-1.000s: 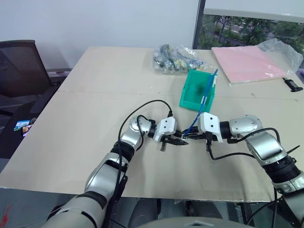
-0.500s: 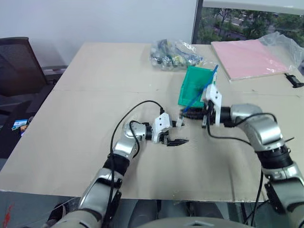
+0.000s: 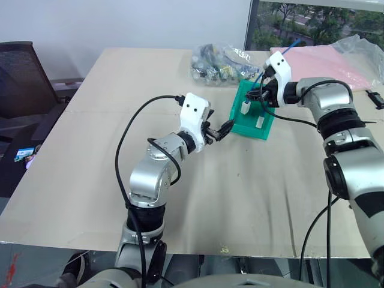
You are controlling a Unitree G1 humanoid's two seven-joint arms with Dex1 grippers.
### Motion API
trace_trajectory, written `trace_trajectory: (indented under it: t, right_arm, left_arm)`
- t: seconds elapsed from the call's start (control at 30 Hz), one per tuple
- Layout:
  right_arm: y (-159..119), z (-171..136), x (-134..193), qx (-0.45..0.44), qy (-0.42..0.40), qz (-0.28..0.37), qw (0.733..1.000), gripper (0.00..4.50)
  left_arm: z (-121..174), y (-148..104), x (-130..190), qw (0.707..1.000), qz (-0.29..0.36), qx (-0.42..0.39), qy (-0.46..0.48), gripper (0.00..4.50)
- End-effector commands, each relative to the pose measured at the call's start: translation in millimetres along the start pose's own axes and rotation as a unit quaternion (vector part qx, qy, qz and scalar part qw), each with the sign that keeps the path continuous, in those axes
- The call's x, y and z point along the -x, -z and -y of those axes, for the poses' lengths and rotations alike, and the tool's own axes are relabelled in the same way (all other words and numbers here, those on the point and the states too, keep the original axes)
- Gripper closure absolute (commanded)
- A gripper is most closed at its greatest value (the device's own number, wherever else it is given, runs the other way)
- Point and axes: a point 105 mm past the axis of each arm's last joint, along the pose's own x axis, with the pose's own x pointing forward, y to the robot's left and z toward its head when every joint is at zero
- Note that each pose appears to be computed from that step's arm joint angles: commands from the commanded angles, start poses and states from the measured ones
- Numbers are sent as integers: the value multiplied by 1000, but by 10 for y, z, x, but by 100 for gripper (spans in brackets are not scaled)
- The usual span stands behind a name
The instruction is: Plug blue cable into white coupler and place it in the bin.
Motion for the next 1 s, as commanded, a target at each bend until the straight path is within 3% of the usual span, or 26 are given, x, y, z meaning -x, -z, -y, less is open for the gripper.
trace_trajectory:
  t: [0.03, 0.1, 0.23, 0.33, 0.43, 0.5, 0.6, 0.8, 0.9, 1.0]
  right_arm:
    - [-376, 233, 90, 55, 95, 51, 993, 279]
    - [-410, 348, 149, 81, 140, 50, 985, 165]
    - [-451, 635, 387, 108, 242, 64, 962, 3]
    - [-386, 727, 545, 104, 254, 91, 957, 3]
    - [-205, 655, 660, 105, 210, 136, 963, 3]
    - [-28, 418, 750, 99, 141, 192, 966, 3]
    - [160, -183, 1004, 93, 34, 296, 950, 3]
    - [1151, -911, 1212, -49, -32, 202, 978, 3]
    - [1721, -1033, 1372, -70, -16, 136, 988, 3]
    - [1987, -1034, 1489, -78, -1, 107, 991, 3]
  left_arm:
    - [110, -173, 30, 1000, 24, -15, 13, 61]
    - [120, -173, 40, 999, 24, -14, 16, 61]
    - [127, -177, 77, 999, 29, -22, 23, 61]
    - [116, -200, 158, 997, 48, -52, 30, 61]
    - [10, -166, 312, 995, 67, -75, 11, 61]
    - [-125, -145, 472, 992, 97, -81, -18, 61]
    - [-284, 101, 715, 994, 82, -68, -39, 61]
    - [-281, 827, 1235, 998, -25, -47, -45, 61]
    - [-306, 1058, 1421, 995, -55, -32, -70, 61]
    - [-343, 1165, 1540, 993, -69, -27, -91, 61]
